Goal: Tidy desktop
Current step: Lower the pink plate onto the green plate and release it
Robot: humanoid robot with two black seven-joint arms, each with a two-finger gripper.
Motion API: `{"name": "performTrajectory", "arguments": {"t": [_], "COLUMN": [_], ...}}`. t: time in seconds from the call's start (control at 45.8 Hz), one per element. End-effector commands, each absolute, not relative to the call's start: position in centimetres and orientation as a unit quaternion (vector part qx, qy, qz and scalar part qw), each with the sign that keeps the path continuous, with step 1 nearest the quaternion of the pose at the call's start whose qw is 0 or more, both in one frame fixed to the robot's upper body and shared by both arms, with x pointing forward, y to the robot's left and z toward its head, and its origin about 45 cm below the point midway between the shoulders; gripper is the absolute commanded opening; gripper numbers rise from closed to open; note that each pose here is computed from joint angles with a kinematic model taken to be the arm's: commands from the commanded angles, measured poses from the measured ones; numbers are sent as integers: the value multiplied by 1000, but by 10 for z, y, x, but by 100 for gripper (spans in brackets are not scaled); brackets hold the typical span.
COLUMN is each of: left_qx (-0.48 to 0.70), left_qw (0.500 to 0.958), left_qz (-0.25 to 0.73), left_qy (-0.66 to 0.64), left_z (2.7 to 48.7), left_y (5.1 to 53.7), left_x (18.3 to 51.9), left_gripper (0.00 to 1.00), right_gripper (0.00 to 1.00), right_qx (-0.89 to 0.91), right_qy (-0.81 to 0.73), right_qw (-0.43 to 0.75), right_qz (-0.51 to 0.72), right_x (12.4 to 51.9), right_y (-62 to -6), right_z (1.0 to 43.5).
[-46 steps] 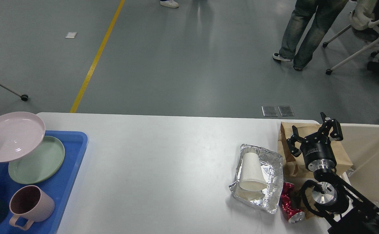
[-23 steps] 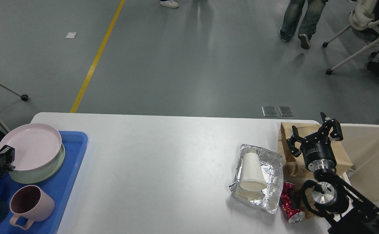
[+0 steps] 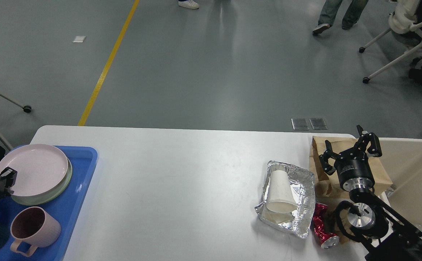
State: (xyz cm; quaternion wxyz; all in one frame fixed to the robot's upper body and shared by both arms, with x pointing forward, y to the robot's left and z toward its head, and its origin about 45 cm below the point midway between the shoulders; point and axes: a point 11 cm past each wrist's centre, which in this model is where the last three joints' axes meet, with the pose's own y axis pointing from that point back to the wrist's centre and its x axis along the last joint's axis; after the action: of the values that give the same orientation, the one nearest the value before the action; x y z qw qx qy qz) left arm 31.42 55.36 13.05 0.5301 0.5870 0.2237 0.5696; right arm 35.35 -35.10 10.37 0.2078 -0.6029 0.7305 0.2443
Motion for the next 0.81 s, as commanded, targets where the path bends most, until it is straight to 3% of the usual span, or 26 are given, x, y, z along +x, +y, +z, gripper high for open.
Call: {"name": "performTrajectory", "arguments": {"t": [0.0,0.109,0.219,0.415,0.634,0.787], "left_qx": [590,586,586,589,572,511], "left_qw": [526,530,532,537,546,573], "left_qz": [570,570,568,562,572,605], "left_qy": [224,226,225,222,217,210], "left_z": [128,127,127,124,139,173], "left_y": [555,552,551,546,545,543], "left_x": [311,312,313,316,328,355], "left_gripper": [0,5,25,46,83,95], "right_gripper": [100,100,100,100,100,100], "right_qx": [-603,-603,-602,-603,-603,-603], "right_qy": [730,730,731,730,730,730], "right_qw": [208,208,208,208,208,208], "right_qz": [244,244,245,244,244,244], "right_x": [353,353,353,353,353,353], "right_y": [-351,-351,-351,-351,-351,-351], "right_z": [104,104,104,104,104,104]}}
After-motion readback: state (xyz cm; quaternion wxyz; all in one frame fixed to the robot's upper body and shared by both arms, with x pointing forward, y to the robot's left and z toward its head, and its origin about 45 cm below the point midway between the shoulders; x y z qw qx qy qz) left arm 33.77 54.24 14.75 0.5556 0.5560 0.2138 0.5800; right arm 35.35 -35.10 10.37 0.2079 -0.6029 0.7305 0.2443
